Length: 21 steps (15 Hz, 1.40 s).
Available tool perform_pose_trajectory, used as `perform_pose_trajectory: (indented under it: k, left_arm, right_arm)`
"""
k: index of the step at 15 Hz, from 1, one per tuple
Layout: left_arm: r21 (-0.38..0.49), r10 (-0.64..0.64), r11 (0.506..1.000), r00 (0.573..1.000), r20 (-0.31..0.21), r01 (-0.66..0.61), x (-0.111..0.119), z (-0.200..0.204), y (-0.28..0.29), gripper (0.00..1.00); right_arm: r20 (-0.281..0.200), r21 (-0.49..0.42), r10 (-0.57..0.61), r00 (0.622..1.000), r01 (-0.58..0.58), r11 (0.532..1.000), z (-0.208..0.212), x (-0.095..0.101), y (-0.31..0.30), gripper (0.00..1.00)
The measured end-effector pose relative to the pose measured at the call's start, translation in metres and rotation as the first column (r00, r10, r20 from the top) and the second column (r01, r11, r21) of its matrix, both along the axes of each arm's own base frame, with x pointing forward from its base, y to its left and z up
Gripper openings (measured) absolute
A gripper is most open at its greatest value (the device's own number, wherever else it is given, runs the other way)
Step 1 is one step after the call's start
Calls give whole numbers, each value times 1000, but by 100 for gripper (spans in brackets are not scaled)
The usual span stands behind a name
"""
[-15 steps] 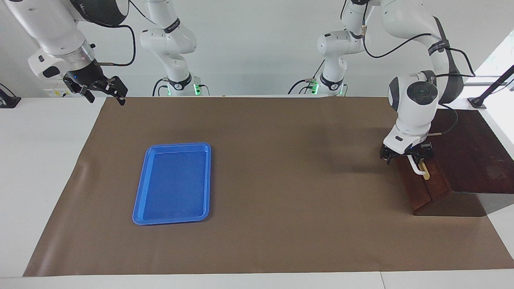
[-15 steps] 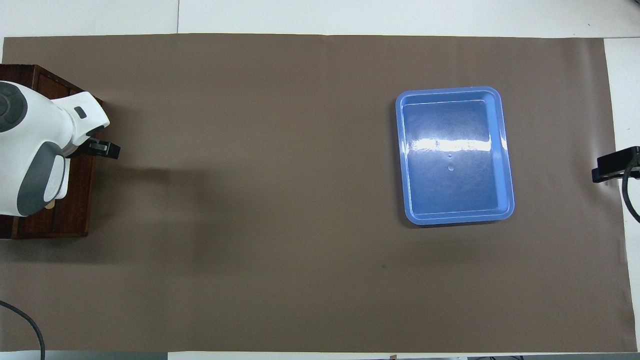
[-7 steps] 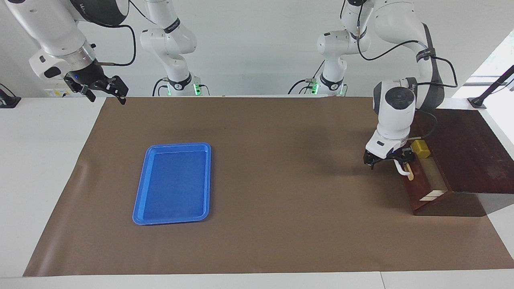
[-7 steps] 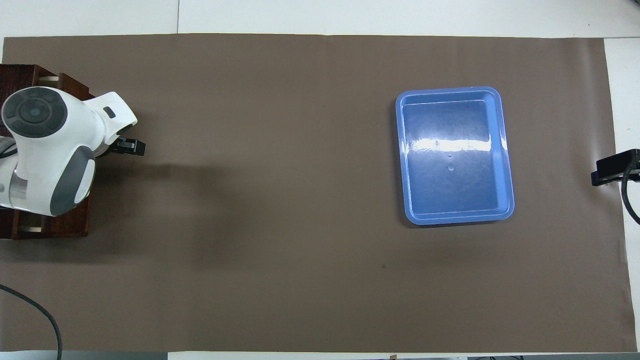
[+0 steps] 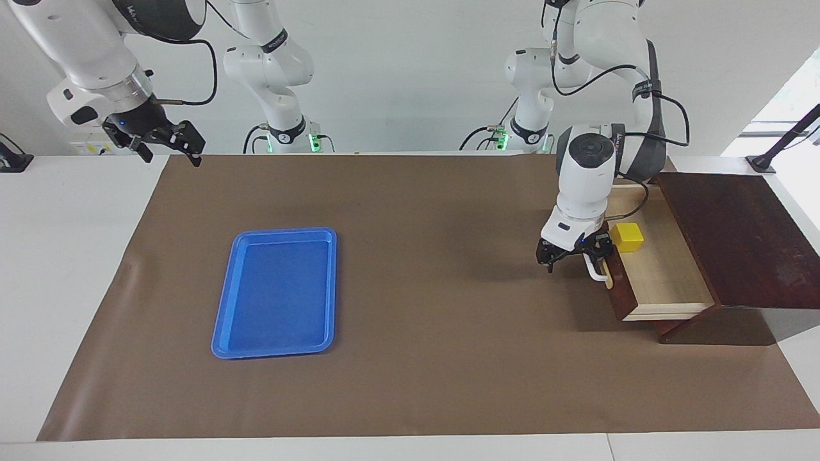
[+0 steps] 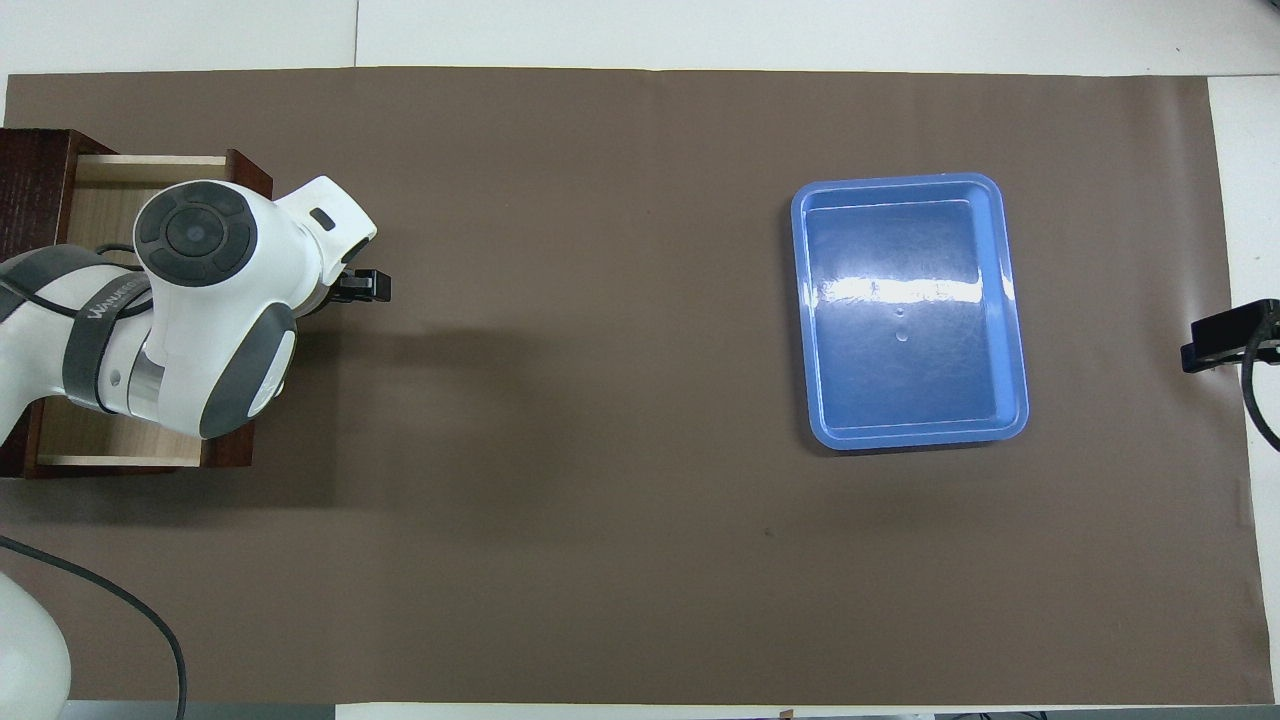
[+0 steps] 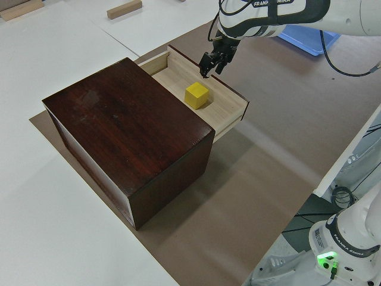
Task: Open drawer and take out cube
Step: 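Grasp the white drawer handle with the left gripper and pull it open, then lower the left gripper into the drawer onto the yellow cube while the right gripper advances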
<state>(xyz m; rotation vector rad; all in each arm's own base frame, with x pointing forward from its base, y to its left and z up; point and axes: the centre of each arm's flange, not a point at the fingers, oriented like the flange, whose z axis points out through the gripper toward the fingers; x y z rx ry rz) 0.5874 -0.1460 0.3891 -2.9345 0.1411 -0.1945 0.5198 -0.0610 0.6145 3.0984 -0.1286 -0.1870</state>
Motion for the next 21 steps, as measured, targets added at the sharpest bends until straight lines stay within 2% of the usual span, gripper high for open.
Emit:
perform_pose_trajectory:
  k: [4, 8, 10, 12, 14, 15, 16, 19, 21]
  left_arm:
    - [-10, 43, 999, 999, -20, -43, 6, 19, 1, 100]
    - [-66, 187, 980, 981, -59, -190, 24, 113, 8, 100]
    - [-111, 348, 929, 936, -55, -352, 31, 146, 40, 100]
    - [-170, 542, 821, 837, -67, -545, 37, 159, 99, 100]
    - [-206, 749, 632, 657, -85, -747, 39, 159, 151, 100]
    - [-213, 827, 529, 556, -89, -821, 39, 157, 166, 100]
    - [-212, 876, 447, 473, -94, -869, 38, 152, 174, 100]
    - [-183, 946, 281, 304, -112, -942, 27, 120, 172, 100]
    - [-179, 968, 203, 224, -112, -963, 16, 99, 169, 100]
  right_arm:
    - [-3, 15, 136, 991, -136, 991, 0, 1, 5, 100]
    - [-4, 36, 337, 942, -337, 941, 0, 2, 20, 100]
    - [1, 41, 411, 912, -410, 911, 1, 3, 29, 100]
    - [20, 37, 492, 870, -492, 870, 3, 6, 43, 100]
    - [41, 31, 604, 796, -606, 795, 5, 9, 57, 100]
    - [45, 31, 660, 750, -661, 749, 5, 10, 62, 100]
    - [49, 32, 707, 706, -709, 705, 6, 11, 66, 100]
    - [56, 35, 821, 568, -823, 567, 6, 12, 73, 100]
    - [69, 18, 873, 482, -876, 482, 9, 14, 82, 100]
